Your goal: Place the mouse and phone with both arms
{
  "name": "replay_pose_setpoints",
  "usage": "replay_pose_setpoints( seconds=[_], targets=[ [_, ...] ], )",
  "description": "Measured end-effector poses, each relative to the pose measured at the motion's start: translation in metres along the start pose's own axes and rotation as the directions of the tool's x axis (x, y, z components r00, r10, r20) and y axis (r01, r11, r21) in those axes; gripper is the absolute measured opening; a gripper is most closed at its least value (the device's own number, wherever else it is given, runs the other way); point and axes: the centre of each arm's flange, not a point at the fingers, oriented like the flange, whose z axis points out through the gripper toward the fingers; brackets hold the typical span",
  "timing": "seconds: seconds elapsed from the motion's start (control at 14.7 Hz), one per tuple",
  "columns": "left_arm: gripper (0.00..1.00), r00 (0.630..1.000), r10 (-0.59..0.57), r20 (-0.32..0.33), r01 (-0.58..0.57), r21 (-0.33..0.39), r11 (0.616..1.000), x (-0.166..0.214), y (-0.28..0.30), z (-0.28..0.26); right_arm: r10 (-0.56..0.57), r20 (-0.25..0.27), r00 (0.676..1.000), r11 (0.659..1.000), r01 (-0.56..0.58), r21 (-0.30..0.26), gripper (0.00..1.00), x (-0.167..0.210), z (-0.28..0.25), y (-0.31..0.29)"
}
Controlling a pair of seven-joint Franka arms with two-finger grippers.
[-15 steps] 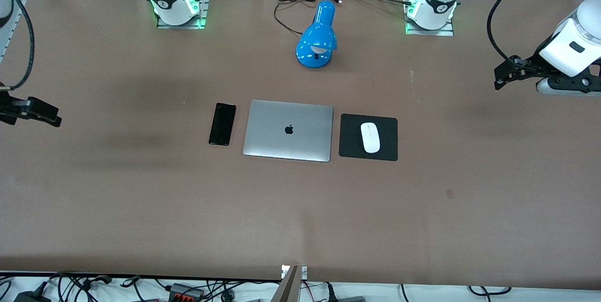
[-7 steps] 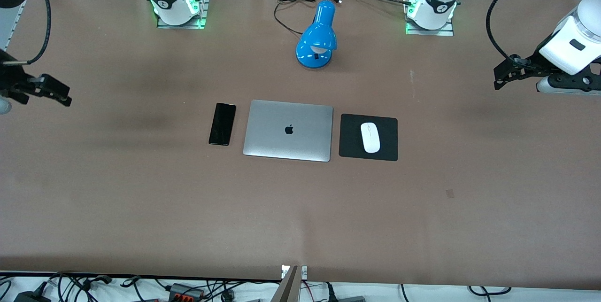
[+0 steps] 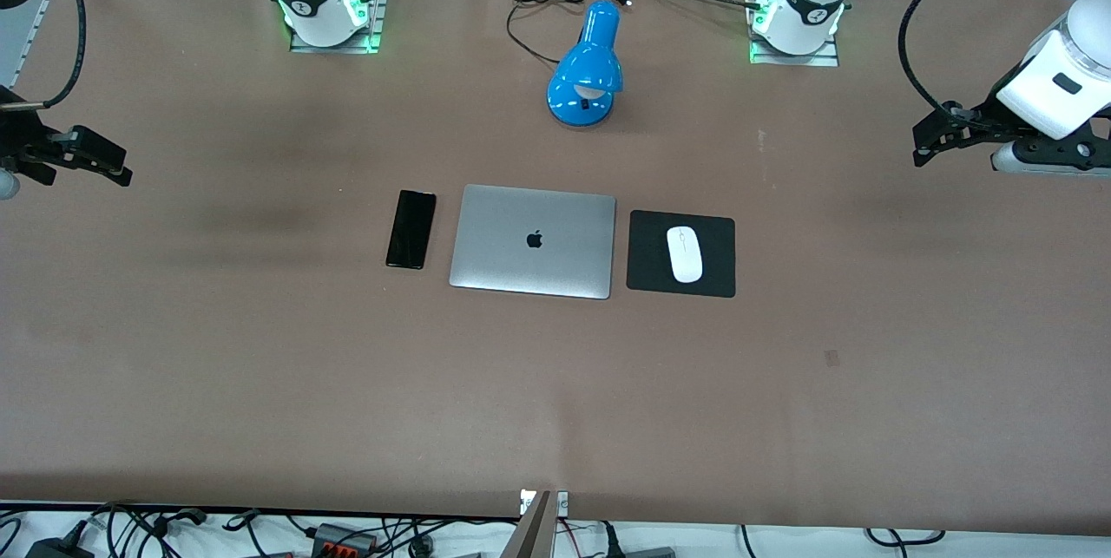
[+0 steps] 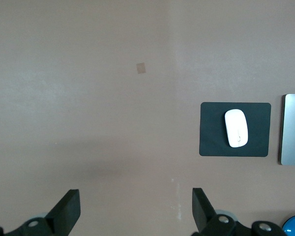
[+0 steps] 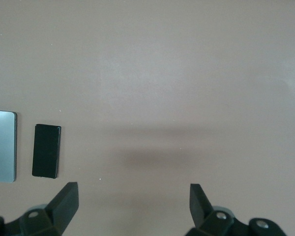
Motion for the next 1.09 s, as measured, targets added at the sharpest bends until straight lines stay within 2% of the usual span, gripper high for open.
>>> replay_pose_setpoints(
  seconds=[0.27, 1.09],
  targets=[
    [1.0, 1.0, 0.0, 0.027, 0.0, 0.0, 1.0, -0.003, -0.0001, 0.0009, -0.015, -0.001, 1.0, 1.0, 0.015, 0.001, 1.0, -0.0003, -0.0014, -0.0062],
    [1.0, 1.0, 0.0, 0.028, -0.001, 0.0, 1.0, 0.0037, 0.0007, 0.0, -0.012, 0.021, 1.0, 1.0, 0.012, 0.0, 1.0, -0.0031, 0.0, -0.0054]
  ],
)
